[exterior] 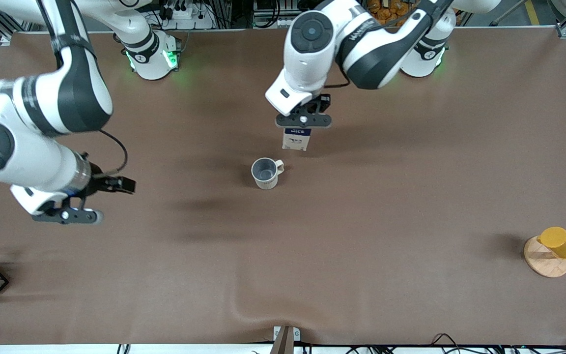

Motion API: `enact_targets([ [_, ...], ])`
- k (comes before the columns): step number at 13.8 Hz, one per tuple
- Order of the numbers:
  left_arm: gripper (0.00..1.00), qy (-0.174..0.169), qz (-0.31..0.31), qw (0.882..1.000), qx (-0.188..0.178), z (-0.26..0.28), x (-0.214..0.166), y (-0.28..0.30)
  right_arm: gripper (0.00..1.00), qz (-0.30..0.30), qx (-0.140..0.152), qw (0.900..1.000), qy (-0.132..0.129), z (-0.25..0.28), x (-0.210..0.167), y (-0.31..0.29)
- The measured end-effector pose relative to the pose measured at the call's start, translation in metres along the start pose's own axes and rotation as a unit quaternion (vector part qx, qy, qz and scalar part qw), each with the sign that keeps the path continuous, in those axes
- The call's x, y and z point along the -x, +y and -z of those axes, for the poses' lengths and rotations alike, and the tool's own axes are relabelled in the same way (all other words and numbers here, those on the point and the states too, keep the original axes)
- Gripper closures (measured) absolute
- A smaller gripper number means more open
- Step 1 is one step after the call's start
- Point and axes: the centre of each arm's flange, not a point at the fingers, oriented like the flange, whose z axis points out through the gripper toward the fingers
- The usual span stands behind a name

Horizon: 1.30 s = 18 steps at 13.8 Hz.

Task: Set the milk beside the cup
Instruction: 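Move the carton beside the mug with the left gripper while the right gripper withdraws, then lower the milk carton onto the table beside the mug with the left gripper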

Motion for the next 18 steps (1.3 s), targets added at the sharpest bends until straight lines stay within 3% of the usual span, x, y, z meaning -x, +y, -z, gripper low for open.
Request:
enact_targets([
  [2,0.40,-0.002,-0.007,1.000,0.002,-0.010,0.009,0.020,0.00,0.019,-0.001,1.000,0.012,0.028,0.019,0.042],
  [7,0.40,0.000,-0.025,1.000,-0.003,-0.045,0.014,0.055,0.00,-0.016,-0.051,0.998,0.027,0.039,0.080,0.145],
  [11,0.41,0.011,-0.029,1.000,-0.001,-0.074,0.000,0.062,0.00,-0.033,-0.055,0.998,0.023,0.039,0.101,0.154],
  [18,0.40,0.007,-0.023,1.000,-0.007,-0.092,-0.013,0.059,0.00,-0.052,-0.054,0.996,0.042,0.059,0.102,0.157],
])
